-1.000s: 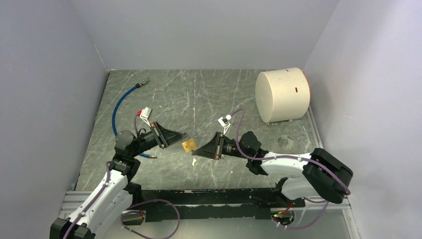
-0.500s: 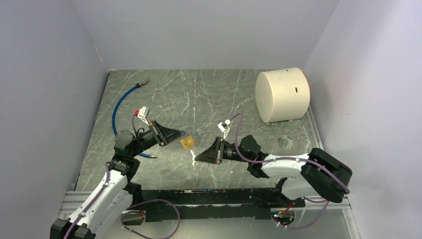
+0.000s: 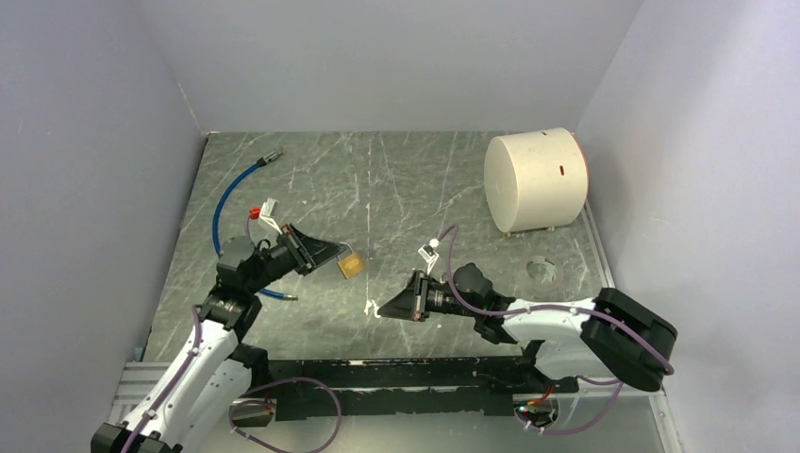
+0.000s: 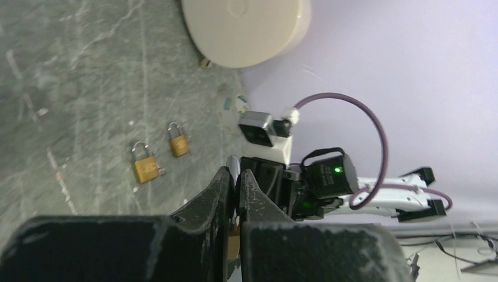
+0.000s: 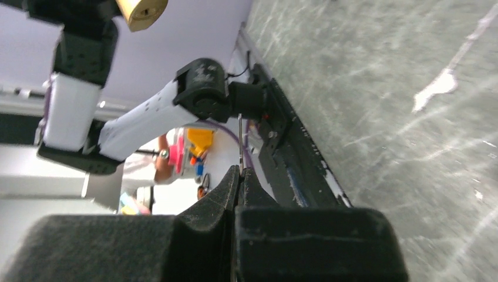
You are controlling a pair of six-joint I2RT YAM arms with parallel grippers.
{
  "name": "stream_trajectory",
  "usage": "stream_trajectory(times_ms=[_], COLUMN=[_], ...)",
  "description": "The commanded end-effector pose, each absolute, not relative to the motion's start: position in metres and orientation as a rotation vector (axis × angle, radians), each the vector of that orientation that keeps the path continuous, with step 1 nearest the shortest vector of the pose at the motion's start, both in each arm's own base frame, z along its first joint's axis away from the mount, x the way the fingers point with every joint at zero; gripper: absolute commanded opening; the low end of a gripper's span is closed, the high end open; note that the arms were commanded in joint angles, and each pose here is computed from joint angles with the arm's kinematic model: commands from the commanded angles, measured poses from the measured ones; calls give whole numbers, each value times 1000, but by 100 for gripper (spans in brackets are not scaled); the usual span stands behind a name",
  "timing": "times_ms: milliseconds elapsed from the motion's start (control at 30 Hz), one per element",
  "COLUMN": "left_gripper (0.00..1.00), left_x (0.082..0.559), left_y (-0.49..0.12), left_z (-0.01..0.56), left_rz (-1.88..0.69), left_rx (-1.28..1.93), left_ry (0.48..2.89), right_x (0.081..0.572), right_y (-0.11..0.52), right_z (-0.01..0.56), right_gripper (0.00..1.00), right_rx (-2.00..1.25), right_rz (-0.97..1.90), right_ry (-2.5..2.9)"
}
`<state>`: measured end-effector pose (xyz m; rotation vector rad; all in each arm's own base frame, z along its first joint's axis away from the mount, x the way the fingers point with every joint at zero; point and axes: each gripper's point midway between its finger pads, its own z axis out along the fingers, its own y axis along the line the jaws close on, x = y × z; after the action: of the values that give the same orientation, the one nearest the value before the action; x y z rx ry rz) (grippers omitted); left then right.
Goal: Lock with the key
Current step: Lock the lock, then place the lock at the center of the board.
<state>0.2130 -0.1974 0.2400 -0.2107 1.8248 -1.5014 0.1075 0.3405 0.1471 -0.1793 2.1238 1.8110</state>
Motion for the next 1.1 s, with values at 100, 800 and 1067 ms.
stream_trajectory(times_ms=[100,800,1067], left_gripper=[2,2,3], left_x=[215,220,222], left_y=[-191,-234,-236], left_z=[201,106,77], left_rz=[-1350,-1448,-1417], left_rx=[-277,-89,-71], left_ry=[2080,2331,2392], right_x=[141,149,148], right_y=[309,328,333], right_z=[104,96,80], right_gripper=[0,0,0], right_rx=[104,86,96], right_rz=[1413,1399,1361], right_ry=[2281,2352,2433])
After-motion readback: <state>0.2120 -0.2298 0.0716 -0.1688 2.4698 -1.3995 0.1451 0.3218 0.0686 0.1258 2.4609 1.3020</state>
